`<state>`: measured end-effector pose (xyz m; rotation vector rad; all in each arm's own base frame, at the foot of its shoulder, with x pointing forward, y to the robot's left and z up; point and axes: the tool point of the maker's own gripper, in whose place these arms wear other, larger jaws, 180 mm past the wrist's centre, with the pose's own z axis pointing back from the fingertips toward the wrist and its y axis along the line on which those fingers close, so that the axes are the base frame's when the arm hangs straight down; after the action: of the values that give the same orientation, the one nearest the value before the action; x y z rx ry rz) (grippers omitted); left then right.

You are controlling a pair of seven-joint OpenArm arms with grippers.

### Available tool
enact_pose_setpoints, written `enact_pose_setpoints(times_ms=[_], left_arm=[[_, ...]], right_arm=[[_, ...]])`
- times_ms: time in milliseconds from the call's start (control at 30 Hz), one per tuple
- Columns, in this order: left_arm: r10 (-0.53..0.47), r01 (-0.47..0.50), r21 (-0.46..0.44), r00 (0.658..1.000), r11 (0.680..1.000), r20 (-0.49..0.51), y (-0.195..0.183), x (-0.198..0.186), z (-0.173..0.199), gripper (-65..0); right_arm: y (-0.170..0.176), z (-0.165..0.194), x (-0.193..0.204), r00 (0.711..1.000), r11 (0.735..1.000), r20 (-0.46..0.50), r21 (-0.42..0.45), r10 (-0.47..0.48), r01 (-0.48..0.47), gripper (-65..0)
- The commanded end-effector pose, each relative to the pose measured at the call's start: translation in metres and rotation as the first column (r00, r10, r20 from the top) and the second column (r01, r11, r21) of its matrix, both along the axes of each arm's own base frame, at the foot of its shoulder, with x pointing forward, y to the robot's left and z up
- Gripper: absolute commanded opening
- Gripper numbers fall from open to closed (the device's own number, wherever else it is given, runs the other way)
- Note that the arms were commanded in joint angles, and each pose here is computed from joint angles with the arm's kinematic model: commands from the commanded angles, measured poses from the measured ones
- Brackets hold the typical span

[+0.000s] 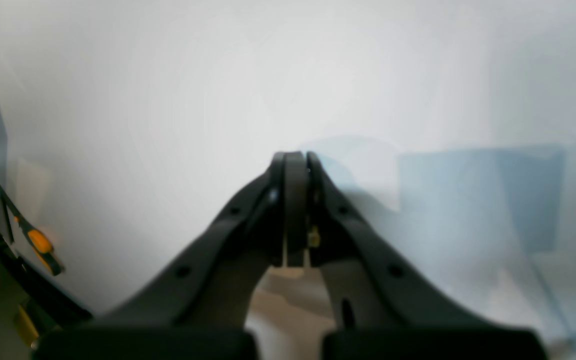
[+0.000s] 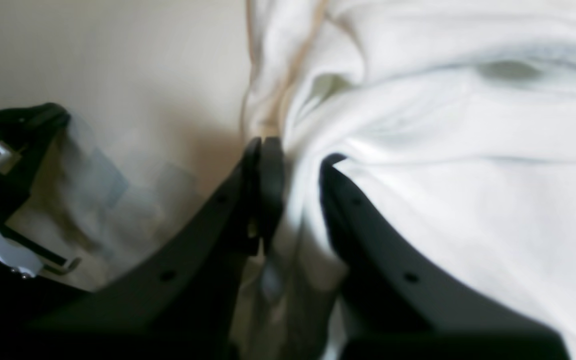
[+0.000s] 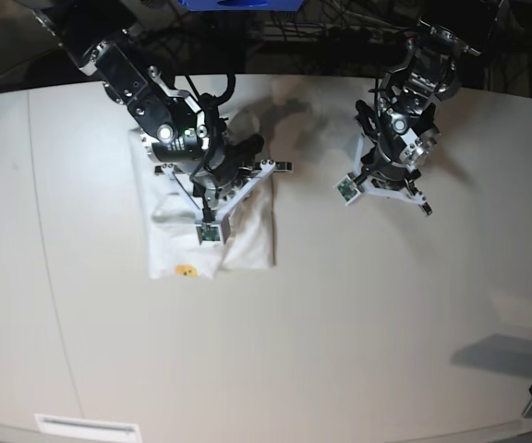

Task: Fold the T-shirt properly

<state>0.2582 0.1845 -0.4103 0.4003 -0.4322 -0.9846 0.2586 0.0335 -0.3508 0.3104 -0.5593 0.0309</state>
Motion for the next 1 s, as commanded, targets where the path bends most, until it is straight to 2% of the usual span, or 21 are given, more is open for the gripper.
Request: enact_pose_setpoints(times_ms=[0,167,333,567,733,900,967], left_arm=[[0.010,-0.010,0.004,1.000,1.000,-0.028,0.003,-0.005,-0.003,-65.0],[0.011,-0.011,0.005,0.999,1.000,-0.031,0.004,-0.006,-0.004,-65.0],[0.012,-0.012,0.006,0.999,1.000,-0.032,0.004,-0.006,-0.004,-65.0],[0.012,-0.012,0.006,0.999,1.000,-0.032,0.004,-0.006,-0.004,-65.0],[0.018,-0.018,0.006,0.999,1.000,-0.026,0.005,-0.004,-0.003,-65.0],[0.154,-0.153,-0.011,0.988,0.988,0.031,0.037,0.009,0.012,-65.0],[0.220,-0.220,-0.015,0.973,0.975,0.062,0.057,0.014,0.021,-65.0]], right_arm=[[0.008,0.011,0.004,0.999,1.000,0.042,0.017,0.016,-0.016,-65.0],[0.024,0.013,-0.003,0.997,0.998,0.049,0.012,0.067,-0.068,-65.0],[0.036,-0.002,-0.013,0.989,0.989,0.021,-0.036,0.144,-0.144,-64.9],[0.037,-0.010,-0.015,0.988,0.986,0.007,-0.057,0.155,-0.155,-64.3],[0.039,-0.009,-0.017,0.987,0.986,0.001,-0.049,0.158,-0.158,-53.1],[0.053,0.016,-0.025,0.984,0.984,0.045,0.030,0.173,-0.174,-35.8],[0.058,0.028,-0.025,0.982,0.982,0.070,0.059,0.176,-0.180,-35.3]])
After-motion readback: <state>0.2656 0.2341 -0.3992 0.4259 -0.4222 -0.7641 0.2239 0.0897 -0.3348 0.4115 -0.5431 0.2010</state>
